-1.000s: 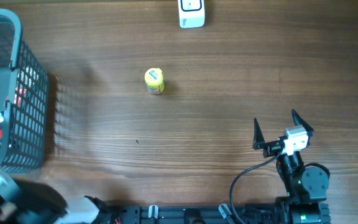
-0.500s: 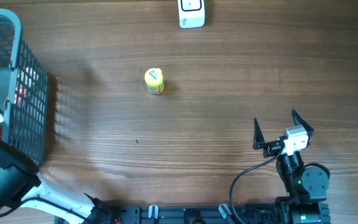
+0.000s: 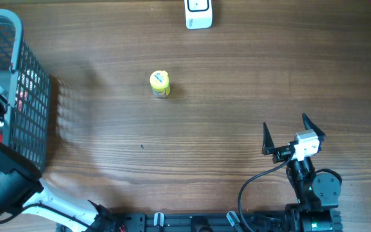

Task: Scan the item barcode
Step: 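Release the can and move the left gripper back into the basket, then grasp the black-and-orange hex wrench pack with the left gripper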

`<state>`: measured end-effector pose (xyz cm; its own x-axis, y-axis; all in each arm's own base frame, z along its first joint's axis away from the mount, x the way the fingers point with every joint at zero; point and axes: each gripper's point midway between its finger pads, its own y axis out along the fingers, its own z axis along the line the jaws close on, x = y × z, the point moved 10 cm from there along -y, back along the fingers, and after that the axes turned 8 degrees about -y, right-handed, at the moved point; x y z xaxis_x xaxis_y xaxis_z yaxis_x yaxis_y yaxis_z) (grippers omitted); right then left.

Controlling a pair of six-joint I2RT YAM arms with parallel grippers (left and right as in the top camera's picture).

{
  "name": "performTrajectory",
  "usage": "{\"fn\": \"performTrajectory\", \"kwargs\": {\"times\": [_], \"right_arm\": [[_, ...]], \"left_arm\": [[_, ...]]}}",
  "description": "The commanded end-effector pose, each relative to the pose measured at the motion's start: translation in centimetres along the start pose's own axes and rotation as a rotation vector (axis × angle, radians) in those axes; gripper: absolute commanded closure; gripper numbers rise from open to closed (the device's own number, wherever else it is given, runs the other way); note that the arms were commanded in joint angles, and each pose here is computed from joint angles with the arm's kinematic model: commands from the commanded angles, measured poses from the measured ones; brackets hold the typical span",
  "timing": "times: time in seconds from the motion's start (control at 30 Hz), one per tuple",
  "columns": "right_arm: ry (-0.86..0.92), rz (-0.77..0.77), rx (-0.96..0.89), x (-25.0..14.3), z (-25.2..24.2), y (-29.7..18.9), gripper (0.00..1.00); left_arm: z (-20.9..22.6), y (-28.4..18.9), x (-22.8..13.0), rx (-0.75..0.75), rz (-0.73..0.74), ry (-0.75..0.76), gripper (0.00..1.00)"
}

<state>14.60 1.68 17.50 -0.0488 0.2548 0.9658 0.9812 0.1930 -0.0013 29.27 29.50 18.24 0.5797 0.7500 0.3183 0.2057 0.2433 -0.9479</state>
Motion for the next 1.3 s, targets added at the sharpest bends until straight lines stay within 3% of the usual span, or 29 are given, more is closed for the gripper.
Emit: {"fn": "performTrajectory", "kwargs": {"times": [0.0, 0.57, 0.93, 1.27], "right_arm": [[0.017, -0.005, -0.008, 0.1, 0.0, 0.0, 0.00], [0.017, -0.005, -0.008, 0.1, 0.0, 0.0, 0.00], [0.017, -0.005, -0.008, 0.1, 0.0, 0.0, 0.00], [0.017, -0.005, -0.008, 0.1, 0.0, 0.0, 0.00]], "left_arm": [[0.5, 0.2, -0.4, 0.002, 0.024, 0.117, 0.00], [2.4, 0.3, -2.0, -0.015, 0.144, 0.088, 0.00], [3.2, 1.3, -3.2, 0.030, 0.193, 0.324, 0.00], [4.6, 2.5, -2.4, 0.071, 0.155, 0.293, 0.00]]}}
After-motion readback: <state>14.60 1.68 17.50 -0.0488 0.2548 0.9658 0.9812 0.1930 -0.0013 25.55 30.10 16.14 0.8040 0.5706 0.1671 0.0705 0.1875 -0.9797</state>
